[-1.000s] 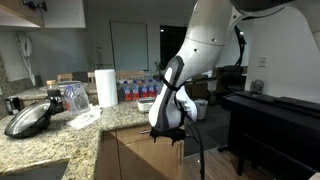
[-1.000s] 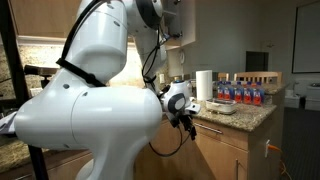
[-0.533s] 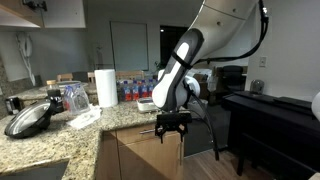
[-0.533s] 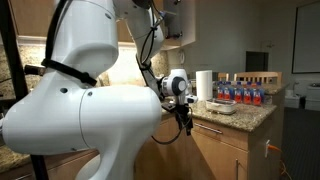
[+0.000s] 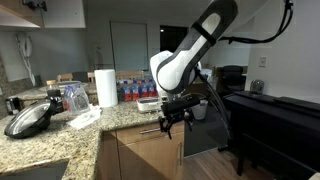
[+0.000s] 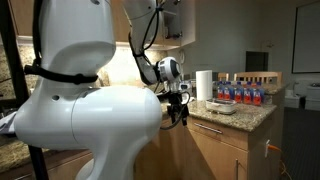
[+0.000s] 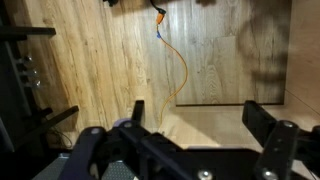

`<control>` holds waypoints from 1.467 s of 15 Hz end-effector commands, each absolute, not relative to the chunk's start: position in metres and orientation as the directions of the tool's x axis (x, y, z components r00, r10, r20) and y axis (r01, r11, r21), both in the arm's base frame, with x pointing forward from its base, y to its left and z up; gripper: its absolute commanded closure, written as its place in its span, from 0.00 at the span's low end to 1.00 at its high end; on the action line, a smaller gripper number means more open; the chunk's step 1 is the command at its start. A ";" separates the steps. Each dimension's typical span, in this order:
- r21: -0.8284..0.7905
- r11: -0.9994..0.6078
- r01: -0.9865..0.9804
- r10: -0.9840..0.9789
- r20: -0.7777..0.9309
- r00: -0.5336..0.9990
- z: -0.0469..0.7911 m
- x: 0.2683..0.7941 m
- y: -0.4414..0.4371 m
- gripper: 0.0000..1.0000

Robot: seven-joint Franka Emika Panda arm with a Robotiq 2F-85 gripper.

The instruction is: Close the open drawer

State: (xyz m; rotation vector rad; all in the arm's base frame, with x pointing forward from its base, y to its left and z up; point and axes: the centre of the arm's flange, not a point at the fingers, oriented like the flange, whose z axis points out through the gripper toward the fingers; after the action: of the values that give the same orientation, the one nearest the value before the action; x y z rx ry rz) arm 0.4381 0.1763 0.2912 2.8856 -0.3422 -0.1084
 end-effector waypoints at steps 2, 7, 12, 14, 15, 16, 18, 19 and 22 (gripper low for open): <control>0.243 -0.957 -0.157 -0.184 -0.091 0.979 0.327 0.406 0.167 0.00; 0.254 -0.963 -0.088 -0.129 -0.150 0.980 0.350 0.400 0.158 0.00; 0.203 -0.979 -0.001 -0.046 -0.217 0.975 0.383 0.401 0.135 0.00; 0.176 -0.983 0.043 0.000 -0.235 0.972 0.398 0.402 0.126 0.00; 0.166 -0.984 0.064 0.022 -0.245 0.969 0.405 0.402 0.122 0.00; 0.155 -0.984 0.087 0.047 -0.245 0.968 0.415 0.397 0.118 0.00; 0.133 -0.984 0.117 0.080 -0.251 0.965 0.431 0.394 0.108 0.00; 0.168 -0.983 0.080 0.039 -0.237 0.971 0.411 0.403 0.121 0.00; 0.158 -0.983 0.097 0.060 -0.227 0.972 0.427 0.399 0.114 0.00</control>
State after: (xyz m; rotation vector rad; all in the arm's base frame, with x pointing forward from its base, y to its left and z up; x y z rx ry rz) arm 0.3993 0.1142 0.4269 2.9520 0.1184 -0.3322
